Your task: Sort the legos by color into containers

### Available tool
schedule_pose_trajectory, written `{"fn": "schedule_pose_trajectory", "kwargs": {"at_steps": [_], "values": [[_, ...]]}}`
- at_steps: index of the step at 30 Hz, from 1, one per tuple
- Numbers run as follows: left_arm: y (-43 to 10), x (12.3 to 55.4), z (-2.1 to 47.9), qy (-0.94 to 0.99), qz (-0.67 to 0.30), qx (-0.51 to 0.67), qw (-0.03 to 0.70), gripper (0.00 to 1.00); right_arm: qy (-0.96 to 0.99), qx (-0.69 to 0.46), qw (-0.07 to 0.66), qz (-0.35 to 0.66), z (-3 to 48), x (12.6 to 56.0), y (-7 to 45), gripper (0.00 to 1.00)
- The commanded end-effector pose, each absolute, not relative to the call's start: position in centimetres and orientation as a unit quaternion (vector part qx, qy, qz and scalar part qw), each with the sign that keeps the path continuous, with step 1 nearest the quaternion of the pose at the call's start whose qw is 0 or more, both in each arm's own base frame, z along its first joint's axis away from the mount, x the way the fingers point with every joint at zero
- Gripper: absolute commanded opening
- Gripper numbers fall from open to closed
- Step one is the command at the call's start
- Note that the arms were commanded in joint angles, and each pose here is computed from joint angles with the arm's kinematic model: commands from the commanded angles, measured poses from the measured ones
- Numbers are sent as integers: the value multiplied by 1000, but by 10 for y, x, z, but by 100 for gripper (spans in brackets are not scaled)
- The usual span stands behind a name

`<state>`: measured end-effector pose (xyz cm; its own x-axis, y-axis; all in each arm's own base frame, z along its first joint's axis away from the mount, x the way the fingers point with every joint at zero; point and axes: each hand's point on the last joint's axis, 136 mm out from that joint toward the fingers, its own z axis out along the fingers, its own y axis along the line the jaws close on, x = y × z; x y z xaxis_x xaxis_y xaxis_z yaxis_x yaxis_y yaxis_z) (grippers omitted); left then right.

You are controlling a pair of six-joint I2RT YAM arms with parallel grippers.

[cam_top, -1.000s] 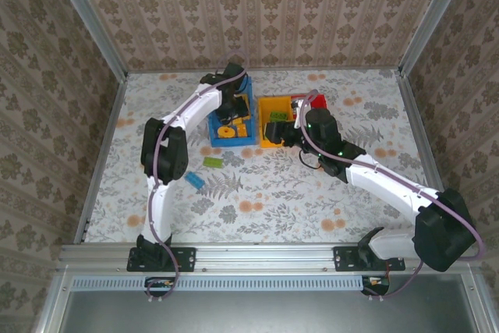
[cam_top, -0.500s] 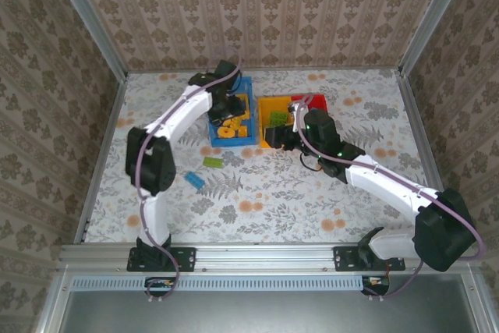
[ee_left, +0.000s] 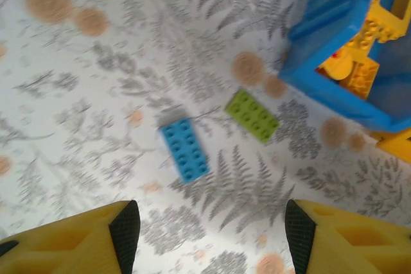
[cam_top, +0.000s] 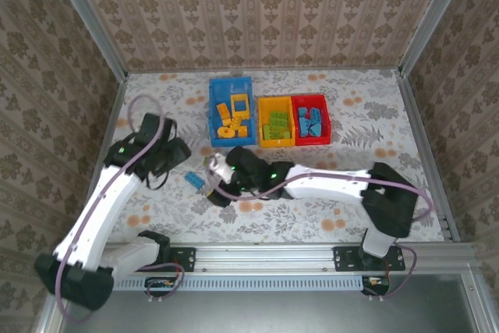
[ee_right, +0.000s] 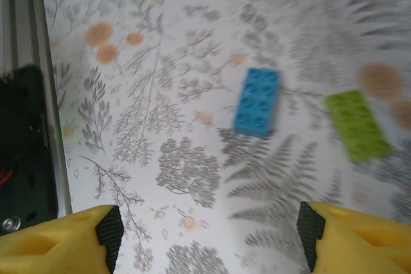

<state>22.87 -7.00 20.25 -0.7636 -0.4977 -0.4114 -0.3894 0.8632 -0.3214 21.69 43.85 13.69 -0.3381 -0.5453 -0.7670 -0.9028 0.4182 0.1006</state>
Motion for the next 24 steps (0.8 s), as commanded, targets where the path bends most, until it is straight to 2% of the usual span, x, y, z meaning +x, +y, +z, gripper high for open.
{"fn": "schedule_pose_trajectory", "kwargs": {"at_steps": [1,5,11,15,17,24], "values": [[-49,198,202,928,-99,-251,256,65,791,-457,343,216,119,233,459,80],[-41,177,210,922,-114,-246,275,65,828,-420,324,183,82,252,476,81],[-37,165,223,925,-115,-222,286,65,843,-407,320,142,51,271,494,81],[-35,162,231,924,-118,-216,293,65,853,-407,307,112,32,280,501,77],[-35,161,236,923,-119,-211,298,65,856,-406,304,102,25,283,502,72],[-35,160,241,924,-120,-203,301,66,859,-409,294,90,12,287,506,40]]}}
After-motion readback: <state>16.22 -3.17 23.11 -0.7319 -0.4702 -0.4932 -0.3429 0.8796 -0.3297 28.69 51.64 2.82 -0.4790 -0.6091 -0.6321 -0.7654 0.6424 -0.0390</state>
